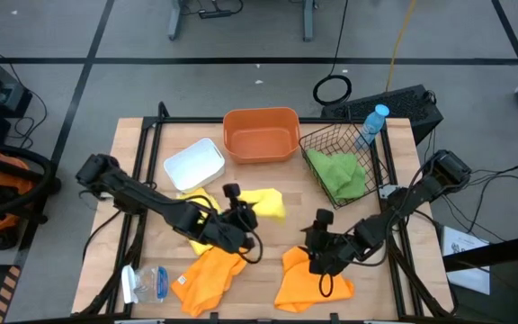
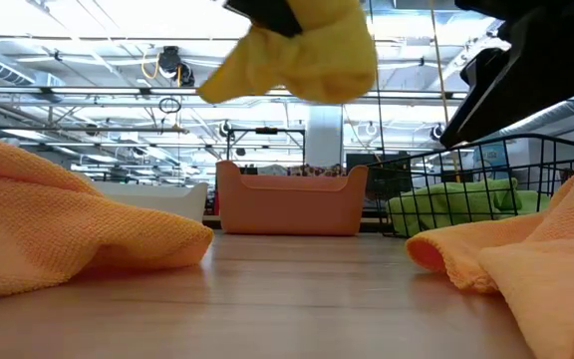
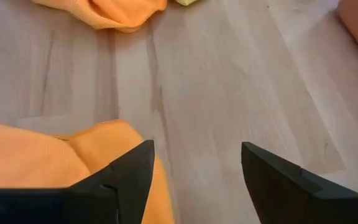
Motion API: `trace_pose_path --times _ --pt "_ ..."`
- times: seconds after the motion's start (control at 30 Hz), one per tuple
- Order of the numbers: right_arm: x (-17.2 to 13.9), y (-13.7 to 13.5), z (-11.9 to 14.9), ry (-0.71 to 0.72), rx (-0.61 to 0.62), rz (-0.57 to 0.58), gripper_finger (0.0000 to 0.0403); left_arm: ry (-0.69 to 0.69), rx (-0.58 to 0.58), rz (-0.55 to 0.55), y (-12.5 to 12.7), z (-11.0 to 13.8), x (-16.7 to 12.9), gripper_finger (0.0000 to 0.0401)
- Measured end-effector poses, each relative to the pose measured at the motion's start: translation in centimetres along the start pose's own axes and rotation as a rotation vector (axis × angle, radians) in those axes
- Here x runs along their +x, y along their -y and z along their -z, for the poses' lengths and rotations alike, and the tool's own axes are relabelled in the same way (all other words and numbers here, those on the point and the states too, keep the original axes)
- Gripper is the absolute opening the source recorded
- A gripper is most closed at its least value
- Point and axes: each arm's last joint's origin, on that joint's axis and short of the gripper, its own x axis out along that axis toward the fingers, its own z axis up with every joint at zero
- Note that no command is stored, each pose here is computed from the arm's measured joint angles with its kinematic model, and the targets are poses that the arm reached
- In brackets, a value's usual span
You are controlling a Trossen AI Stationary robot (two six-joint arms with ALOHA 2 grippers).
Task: Sort microfiber towel by color & place in baskets
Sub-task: Put the right yellow towel into the orange bin
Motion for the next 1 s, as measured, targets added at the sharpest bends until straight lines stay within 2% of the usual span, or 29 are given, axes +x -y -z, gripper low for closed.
trace_pose_path --times 0.17,0.33,0.47,0.57,0.63,0.7,0.87,1.0 --pt "-0.3 -0.4 0.0 0.056 0.000 0.029 0.0231 -0.044 0.010 -0.056 -2.0 0.4 -1.5 0.0024" --pt "-0.7 -0.8 -0.1 0.131 -0.013 0.080 0.0231 -0.110 -0.056 -0.120 -3.5 1.3 -2.5 0.0024" --pt "-0.8 -0.9 -0.3 0.172 -0.038 0.106 0.0231 -0.166 -0.045 -0.274 -4.5 2.5 -2.7 0.0024" --pt "-0.8 -1.0 -0.7 0.205 -0.045 0.098 0.0231 -0.203 -0.118 -0.355 -5.3 3.5 -2.7 0.0025" --pt "-0.8 -1.1 -1.1 0.229 -0.047 0.089 0.0231 -0.223 -0.236 -0.380 -5.8 3.9 -2.5 0.0025" --pt "-0.7 -1.1 -1.5 0.252 -0.049 0.082 0.0231 -0.249 -0.295 -0.397 -6.4 4.3 -2.2 0.0025" --pt "-0.2 -0.6 -2.5 0.287 -0.046 0.095 0.0231 -0.280 -0.315 -0.419 -7.7 4.2 -0.7 0.0025" --pt "0.5 0.4 -3.0 0.274 -0.073 0.138 0.0231 -0.345 -0.304 -0.380 -9.4 4.3 1.1 0.0025"
